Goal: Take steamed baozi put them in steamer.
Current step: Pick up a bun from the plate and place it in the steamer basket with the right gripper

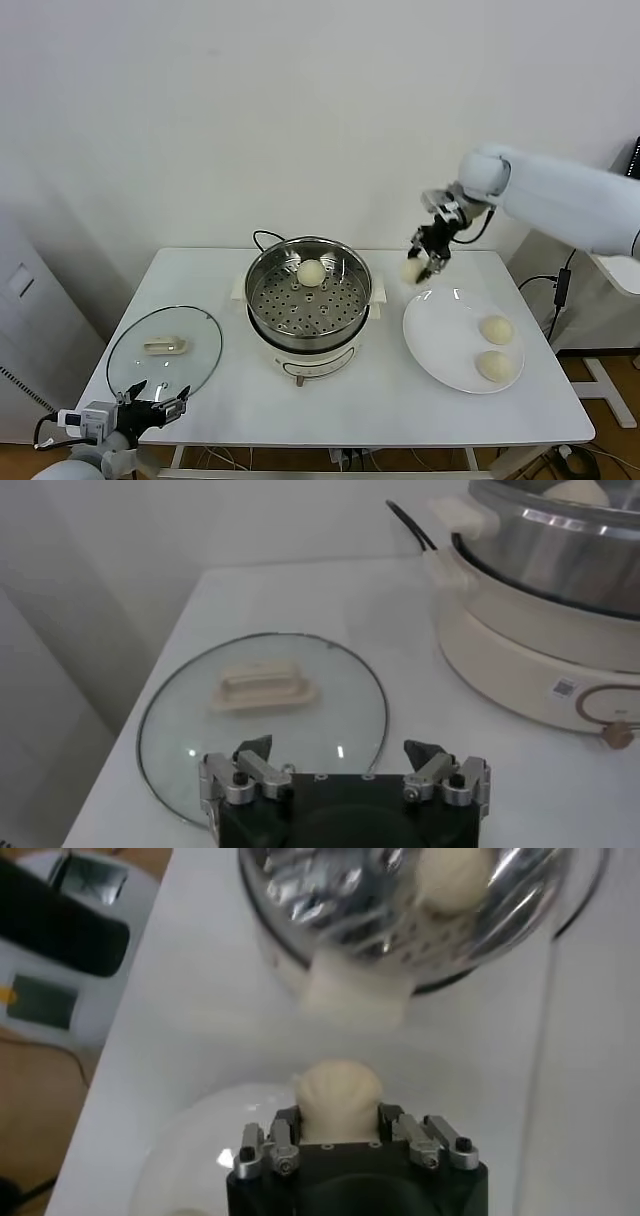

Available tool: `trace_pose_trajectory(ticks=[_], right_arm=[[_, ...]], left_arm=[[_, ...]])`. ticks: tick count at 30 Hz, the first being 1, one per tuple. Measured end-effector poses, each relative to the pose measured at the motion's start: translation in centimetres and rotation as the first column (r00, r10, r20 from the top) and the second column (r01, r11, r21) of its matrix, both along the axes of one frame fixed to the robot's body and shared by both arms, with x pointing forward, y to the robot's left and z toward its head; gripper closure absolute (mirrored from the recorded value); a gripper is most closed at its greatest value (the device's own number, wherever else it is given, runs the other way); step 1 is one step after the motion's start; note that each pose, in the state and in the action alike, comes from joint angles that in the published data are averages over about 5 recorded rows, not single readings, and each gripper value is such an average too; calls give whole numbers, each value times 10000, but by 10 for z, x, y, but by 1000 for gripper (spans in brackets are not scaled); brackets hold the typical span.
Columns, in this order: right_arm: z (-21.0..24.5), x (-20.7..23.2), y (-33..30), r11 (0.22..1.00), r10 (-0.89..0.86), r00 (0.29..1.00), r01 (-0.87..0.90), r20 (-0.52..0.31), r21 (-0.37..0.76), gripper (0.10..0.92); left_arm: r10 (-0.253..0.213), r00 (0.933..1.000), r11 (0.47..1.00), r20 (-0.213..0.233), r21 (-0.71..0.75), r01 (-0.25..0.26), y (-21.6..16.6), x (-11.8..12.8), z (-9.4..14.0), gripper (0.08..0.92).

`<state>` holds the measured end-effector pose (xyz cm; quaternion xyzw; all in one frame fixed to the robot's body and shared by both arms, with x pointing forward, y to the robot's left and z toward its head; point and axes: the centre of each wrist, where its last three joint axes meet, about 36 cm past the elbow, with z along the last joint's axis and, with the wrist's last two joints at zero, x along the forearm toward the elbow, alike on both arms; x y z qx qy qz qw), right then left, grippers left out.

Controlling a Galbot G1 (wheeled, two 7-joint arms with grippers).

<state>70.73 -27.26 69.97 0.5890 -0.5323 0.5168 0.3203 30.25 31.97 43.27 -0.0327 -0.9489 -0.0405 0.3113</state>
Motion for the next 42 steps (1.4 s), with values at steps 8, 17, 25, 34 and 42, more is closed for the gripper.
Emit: trace_pose_trajectory(ticks=[8,17,25,34,42], right_arm=[[24,-4,60,9941,-430,9989,444,-158,991,547],[11,-5,125,9823,-913,9949,969,-419,1605,547],[-29,-6,173,9764,-1265,9895,1365,-692,1672,547],[-72,-6,209,9728,-1595,9840,1704,-798,1568,547],[-99,-7,231,9711,-1718,9822,1818,-761,1549,547]], left_arm=[[14,10000,10000,43,91,-14,0,3,-1,177],[23,10000,9999,30,166,-24,1,4,-3,177],[37,10000,9998,56,204,-39,1,4,-2,177],[9,10000,9997,88,233,-11,1,4,-1,177],[-28,9999,9997,105,239,25,0,4,0,177]])
